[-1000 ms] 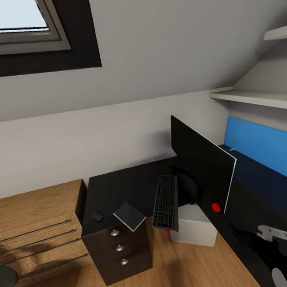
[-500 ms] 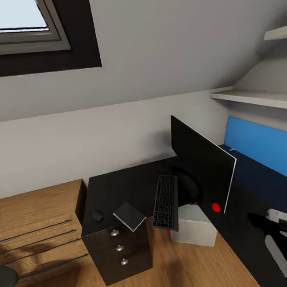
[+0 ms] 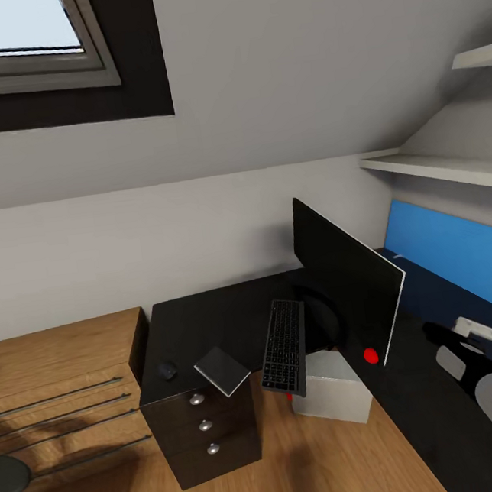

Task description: In the bedroom, organize the workspace by keeping the computer under the desk, ensuring the monitor is on the desk, placing the keyboard on the desk next to the monitor, placing the mouse on the desk next to the keyboard, moving the folder from the swivel chair onto the desk next to the mouse, stacking the notebook on top of the folder with the pen on top of the notebook, and positioning the swivel chair next to the desk.

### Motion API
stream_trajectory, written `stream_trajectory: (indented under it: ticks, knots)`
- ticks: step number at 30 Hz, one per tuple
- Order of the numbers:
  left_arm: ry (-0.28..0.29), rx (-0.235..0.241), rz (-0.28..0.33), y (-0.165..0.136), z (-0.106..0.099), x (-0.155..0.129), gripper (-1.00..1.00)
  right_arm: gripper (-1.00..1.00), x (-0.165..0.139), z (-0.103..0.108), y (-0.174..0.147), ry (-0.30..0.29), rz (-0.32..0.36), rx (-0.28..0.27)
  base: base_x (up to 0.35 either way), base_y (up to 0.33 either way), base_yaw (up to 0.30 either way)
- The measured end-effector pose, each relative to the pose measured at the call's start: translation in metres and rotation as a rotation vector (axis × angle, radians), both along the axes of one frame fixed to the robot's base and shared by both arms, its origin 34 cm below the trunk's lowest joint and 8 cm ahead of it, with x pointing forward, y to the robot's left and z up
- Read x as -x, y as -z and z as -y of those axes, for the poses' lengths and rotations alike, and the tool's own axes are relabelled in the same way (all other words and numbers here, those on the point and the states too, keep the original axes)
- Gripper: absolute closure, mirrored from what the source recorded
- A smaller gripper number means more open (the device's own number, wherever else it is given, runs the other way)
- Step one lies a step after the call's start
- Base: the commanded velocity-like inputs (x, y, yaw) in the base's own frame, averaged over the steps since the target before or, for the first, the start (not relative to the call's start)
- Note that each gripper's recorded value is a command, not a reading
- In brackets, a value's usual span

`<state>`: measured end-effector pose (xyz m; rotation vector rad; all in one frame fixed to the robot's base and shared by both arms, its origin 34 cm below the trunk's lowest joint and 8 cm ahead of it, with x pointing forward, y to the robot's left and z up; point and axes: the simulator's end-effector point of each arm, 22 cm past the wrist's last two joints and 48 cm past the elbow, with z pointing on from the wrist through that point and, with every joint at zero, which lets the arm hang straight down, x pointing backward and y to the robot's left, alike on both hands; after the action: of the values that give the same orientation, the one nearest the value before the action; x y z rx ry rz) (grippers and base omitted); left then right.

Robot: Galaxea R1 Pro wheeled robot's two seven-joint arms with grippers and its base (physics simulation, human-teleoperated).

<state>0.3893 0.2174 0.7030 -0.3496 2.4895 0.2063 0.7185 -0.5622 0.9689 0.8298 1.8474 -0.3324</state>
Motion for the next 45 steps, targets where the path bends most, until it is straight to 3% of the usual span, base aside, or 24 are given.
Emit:
stream_trajectory:
  ticks: [16,36,45]
  knots:
    - [0.004,-0.002,0.002,0.000,-0.001,0.000,-1.00,-1.00,-0.006,-0.011,-0.002,-0.010,0.026,0.008,0.165,0.000,0.000]
    - [0.004,-0.003,0.001,0.000,-0.001,0.000,-1.00,-1.00,-0.011,-0.025,0.003,-0.047,0.014,0.017,0.006,0.000,0.000]
    - [0.004,-0.003,0.001,0.000,-0.001,0.000,-1.00,-1.00,-0.025,-0.043,-0.002,-0.173,0.030,0.039,0.000,0.000,0.000]
